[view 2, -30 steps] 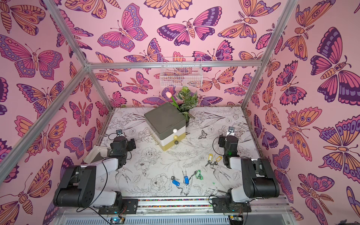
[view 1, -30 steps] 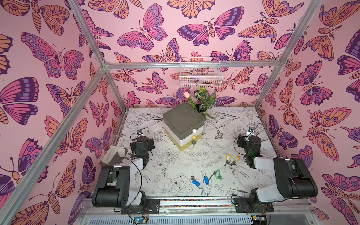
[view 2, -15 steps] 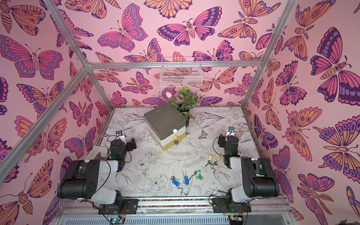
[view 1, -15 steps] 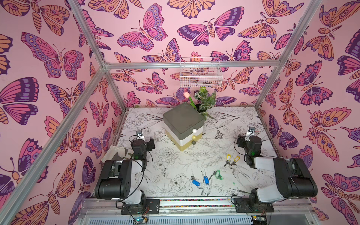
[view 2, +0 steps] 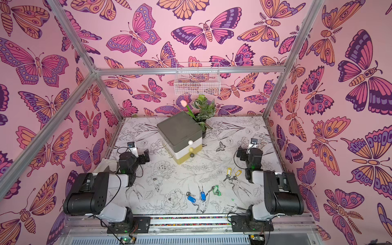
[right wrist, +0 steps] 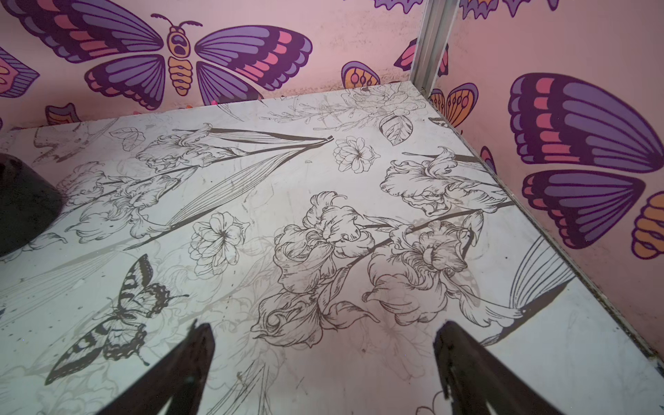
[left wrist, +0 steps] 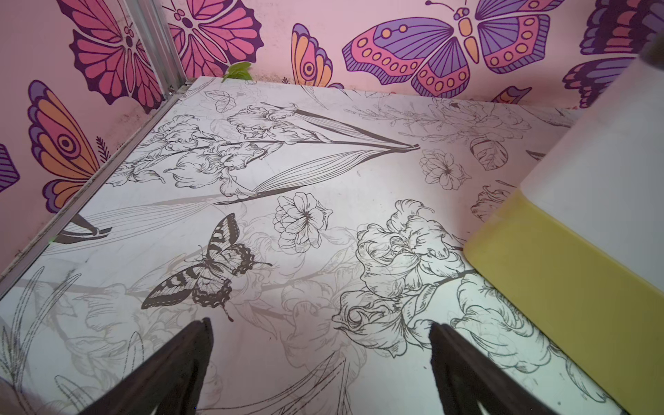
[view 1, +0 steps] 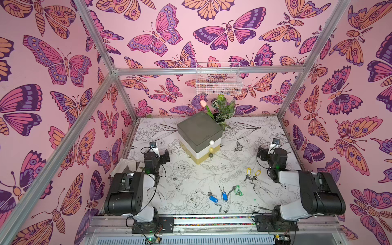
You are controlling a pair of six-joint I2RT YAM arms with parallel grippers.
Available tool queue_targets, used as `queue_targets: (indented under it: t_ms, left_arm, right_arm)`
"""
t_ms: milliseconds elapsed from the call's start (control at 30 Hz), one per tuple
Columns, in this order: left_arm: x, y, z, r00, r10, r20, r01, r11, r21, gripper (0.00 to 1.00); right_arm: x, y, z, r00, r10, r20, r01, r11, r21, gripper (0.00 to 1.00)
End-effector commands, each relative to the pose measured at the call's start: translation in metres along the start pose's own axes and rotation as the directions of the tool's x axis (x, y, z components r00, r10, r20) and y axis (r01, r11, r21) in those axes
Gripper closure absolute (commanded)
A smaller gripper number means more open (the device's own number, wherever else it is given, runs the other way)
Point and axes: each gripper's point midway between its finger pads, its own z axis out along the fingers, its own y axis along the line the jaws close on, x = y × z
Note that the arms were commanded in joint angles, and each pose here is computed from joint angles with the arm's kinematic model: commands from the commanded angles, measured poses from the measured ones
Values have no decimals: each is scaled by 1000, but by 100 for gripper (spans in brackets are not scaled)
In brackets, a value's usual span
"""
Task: Take the keys out of the drawer
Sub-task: Reset both arms
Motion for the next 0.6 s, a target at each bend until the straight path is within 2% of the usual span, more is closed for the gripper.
queue_targets:
  t_ms: [0,567]
  left_arm:
    - [-5,-4,3,1000,26,16,-27,999,34,1]
    - [-4,-5,3,999,29,16,-30,999,36,0]
  right_arm:
    - [-2,1,2,1000,9,2,-9,1000,-13,1]
    - [-2,2,2,1000,9,2,-9,1000,-14,1]
